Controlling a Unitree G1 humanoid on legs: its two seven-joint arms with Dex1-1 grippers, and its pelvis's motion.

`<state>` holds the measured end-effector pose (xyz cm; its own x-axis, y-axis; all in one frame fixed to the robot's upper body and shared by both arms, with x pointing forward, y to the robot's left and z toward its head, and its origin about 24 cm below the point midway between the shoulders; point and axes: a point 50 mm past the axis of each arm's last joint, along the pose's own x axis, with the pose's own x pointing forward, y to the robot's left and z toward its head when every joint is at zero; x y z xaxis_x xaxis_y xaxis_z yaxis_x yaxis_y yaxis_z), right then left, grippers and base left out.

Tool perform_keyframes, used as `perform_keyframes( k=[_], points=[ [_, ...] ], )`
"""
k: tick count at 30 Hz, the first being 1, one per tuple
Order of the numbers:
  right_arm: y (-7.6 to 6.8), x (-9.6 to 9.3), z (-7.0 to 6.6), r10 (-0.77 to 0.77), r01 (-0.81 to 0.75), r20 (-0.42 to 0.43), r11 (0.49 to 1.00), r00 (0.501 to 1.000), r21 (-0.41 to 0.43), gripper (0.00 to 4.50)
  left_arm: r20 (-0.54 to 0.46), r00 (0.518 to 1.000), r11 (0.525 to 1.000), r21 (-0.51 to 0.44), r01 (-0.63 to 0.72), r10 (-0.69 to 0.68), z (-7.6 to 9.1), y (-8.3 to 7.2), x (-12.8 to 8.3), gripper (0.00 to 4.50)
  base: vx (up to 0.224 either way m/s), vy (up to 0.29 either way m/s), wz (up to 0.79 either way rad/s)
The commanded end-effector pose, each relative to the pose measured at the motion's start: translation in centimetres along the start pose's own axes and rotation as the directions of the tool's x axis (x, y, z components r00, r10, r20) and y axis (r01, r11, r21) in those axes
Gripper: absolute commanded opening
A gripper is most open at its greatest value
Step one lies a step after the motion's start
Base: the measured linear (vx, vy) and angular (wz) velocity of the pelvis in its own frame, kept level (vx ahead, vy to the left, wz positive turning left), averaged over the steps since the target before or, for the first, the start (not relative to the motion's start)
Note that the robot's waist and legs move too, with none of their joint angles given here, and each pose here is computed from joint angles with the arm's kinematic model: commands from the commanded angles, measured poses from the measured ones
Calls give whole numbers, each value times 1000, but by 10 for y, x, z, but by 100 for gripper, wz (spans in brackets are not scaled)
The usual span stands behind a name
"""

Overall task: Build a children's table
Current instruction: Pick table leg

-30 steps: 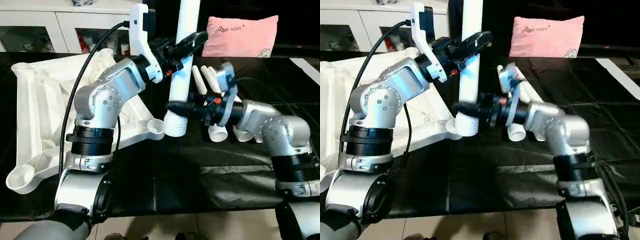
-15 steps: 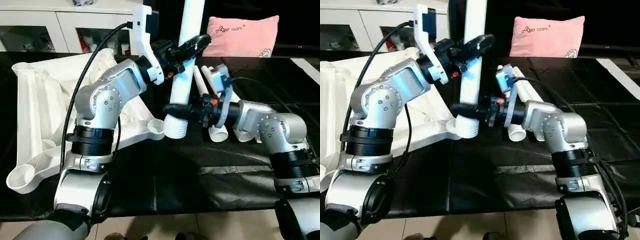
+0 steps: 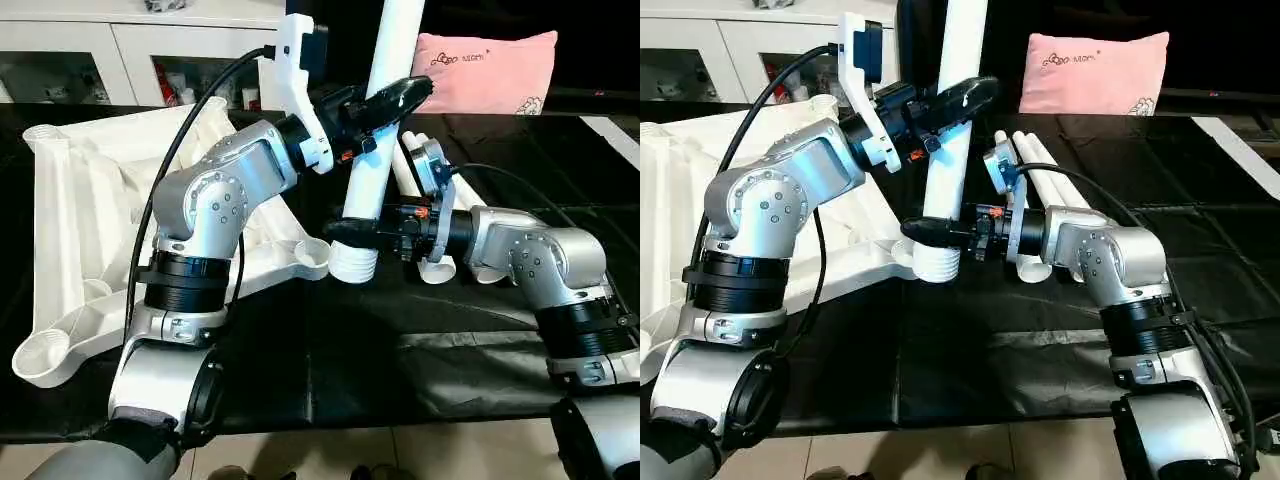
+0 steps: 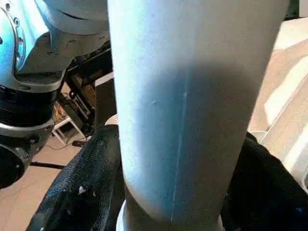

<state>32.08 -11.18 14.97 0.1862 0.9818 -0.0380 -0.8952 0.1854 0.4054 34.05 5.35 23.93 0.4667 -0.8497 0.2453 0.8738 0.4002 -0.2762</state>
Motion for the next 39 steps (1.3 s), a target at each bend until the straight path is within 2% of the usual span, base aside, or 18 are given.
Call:
perform_keyframes(
  k=[1, 8, 9, 22, 24, 28, 30, 32, 36, 39],
  points=[
    [1, -2, 4, -1, 1, -1, 1000, 1000, -25, 283, 10, 999, 999, 30, 43, -44, 7, -9, 2, 180, 0, 0, 0],
    [2, -3, 5, 17, -17, 19, 1000, 1000, -15, 230, 7, 999, 998, 32, 51, -51, 8, -9, 2, 180, 0, 0, 0],
    [2, -3, 5, 19, -18, 19, 1000, 1000, -15, 203, 7, 999, 998, 32, 52, -52, 8, -9, 2, 180, 0, 0, 0],
    [2, -1, -2, 19, -19, 25, 999, 999, -29, 193, 49, 997, 998, 15, 66, -67, 14, -12, 2, 180, 0, 0, 0],
    [2, -1, -3, 20, -19, 27, 999, 999, -30, 193, 64, 993, 995, 7, 95, -96, 15, -16, 1, 236, 0, 0, 0],
    [2, -1, -4, 19, -18, 31, 999, 999, -32, 193, 26, 967, 967, -9, 254, -254, 10, -35, 0, 279, 0, 0, 0],
    [2, -1, -5, 18, -17, 33, 999, 999, -34, 193, 17, 960, 960, -16, 279, -279, 9, -39, 0, 297, 0, 0, 0],
    [2, -1, -5, 17, -16, 34, 999, 999, -35, 193, 16, 959, 959, -19, 284, -284, 8, -40, 0, 302, 0, 0, 0],
    [1, 1, -8, 2, -1, 48, 999, 999, -38, 193, 15, 964, 962, -64, 266, -266, 3, -39, 2, 342, 0, 0, 0],
    [0, 2, -8, -7, 10, 60, 999, 998, -39, 193, 57, 965, 962, -83, 261, -257, 6, -37, 1, 357, 0, 0, 0]
  ],
)
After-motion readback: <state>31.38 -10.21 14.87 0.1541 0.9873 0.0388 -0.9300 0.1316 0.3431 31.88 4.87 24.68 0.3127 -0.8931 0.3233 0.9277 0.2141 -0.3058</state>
